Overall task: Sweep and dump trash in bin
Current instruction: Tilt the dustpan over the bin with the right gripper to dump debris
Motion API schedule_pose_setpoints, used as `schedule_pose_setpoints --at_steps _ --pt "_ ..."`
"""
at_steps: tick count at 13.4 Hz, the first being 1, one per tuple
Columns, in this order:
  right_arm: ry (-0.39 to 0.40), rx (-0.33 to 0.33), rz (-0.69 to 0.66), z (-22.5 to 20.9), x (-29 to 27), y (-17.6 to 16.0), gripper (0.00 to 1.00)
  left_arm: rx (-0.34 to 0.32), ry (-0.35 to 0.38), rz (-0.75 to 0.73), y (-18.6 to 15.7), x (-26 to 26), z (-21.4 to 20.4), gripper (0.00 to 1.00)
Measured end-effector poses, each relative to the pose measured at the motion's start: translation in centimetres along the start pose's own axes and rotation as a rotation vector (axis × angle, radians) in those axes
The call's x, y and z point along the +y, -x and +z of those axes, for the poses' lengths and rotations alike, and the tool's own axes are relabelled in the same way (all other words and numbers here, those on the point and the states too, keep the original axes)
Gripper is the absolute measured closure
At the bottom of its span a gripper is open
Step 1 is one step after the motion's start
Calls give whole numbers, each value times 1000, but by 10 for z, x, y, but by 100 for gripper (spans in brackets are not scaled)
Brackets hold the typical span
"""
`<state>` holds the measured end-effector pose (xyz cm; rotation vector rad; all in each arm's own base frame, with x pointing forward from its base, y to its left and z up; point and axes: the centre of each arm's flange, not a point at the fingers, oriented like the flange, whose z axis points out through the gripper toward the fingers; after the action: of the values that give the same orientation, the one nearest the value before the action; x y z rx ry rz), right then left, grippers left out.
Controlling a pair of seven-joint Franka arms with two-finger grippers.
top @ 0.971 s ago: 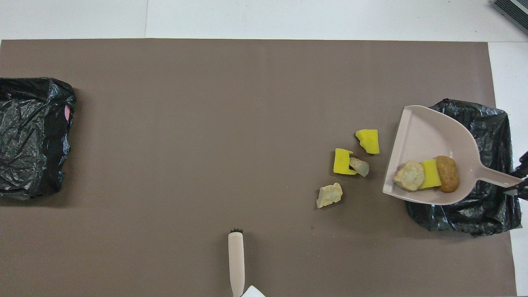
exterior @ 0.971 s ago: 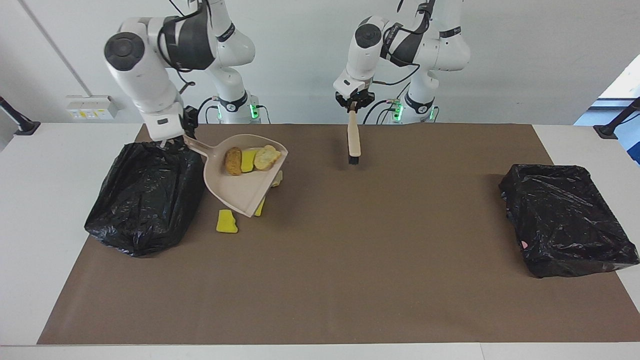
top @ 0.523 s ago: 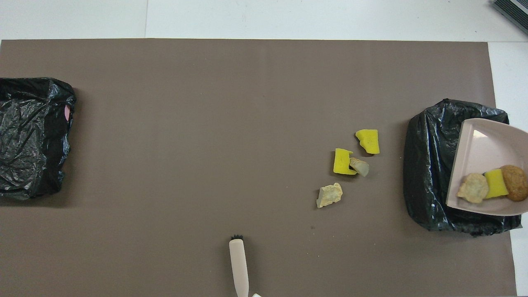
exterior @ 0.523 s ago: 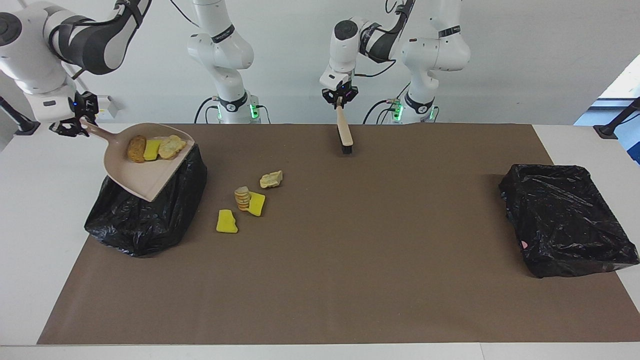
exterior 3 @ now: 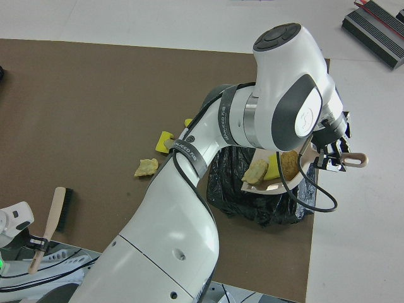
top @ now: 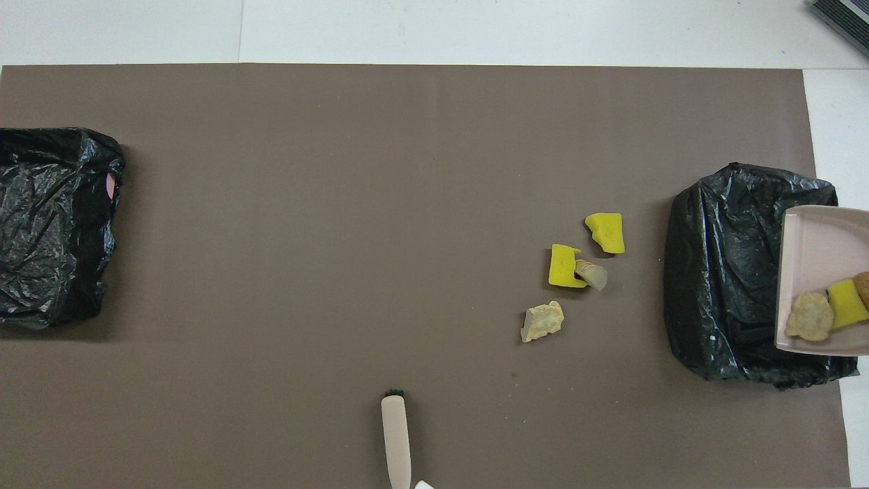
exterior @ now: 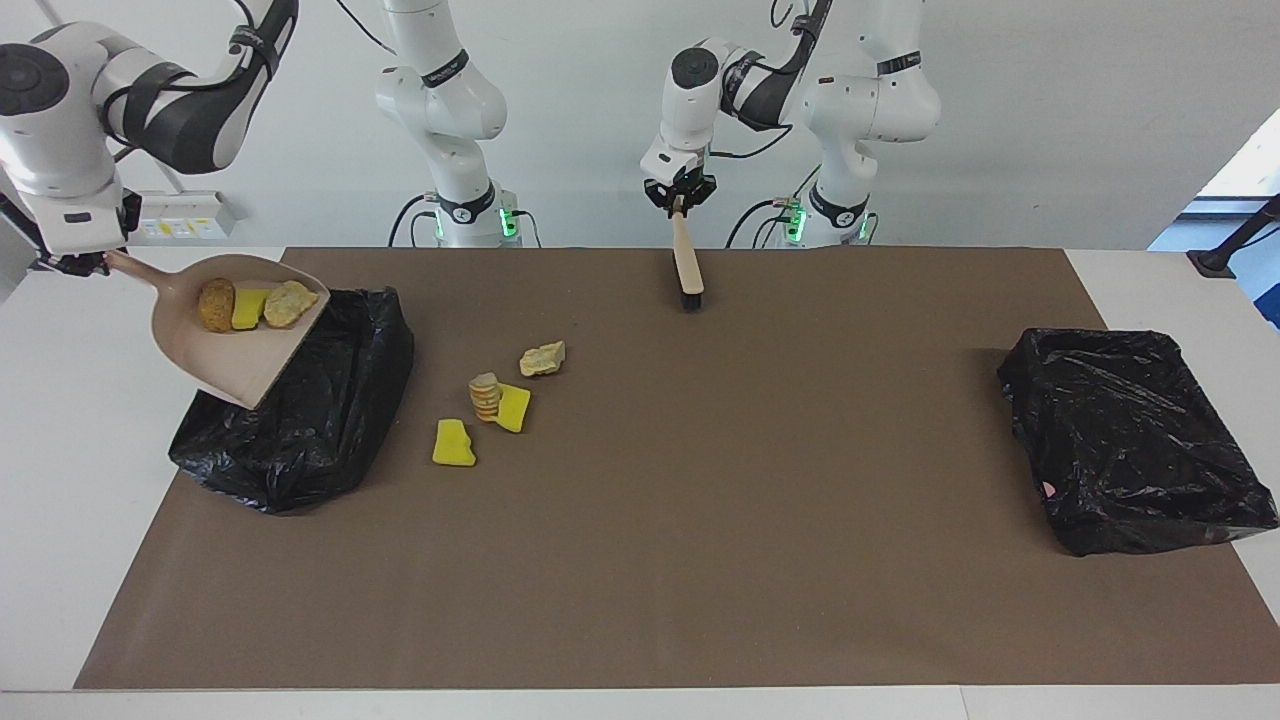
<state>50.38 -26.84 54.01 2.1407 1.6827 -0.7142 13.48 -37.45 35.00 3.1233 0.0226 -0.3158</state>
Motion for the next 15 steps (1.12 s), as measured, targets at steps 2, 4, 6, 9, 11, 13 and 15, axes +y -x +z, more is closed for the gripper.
schedule_pose_setpoints --at_steps 2,4,6,9,11,13,15 --pt "23 -67 -17 -9 5 -12 68 -10 0 8 -2 -1 1 74" --pt "35 -135 -32 -13 10 -25 68 -13 4 6 -6 -2 1 74" --pt "51 -196 -40 -15 15 -37 68 -19 10 -15 -17 -6 0 74" --pt "85 -232 -50 -15 22 -41 68 -33 23 11 -36 -12 0 67" --pt "87 -240 -52 -15 22 -41 68 -40 32 51 -45 -16 0 62" --pt "95 -262 -59 -19 23 -40 68 -41 41 79 -55 -20 -2 42" --pt "105 -278 -57 -30 23 -39 68 -30 53 111 -64 -22 -7 17"
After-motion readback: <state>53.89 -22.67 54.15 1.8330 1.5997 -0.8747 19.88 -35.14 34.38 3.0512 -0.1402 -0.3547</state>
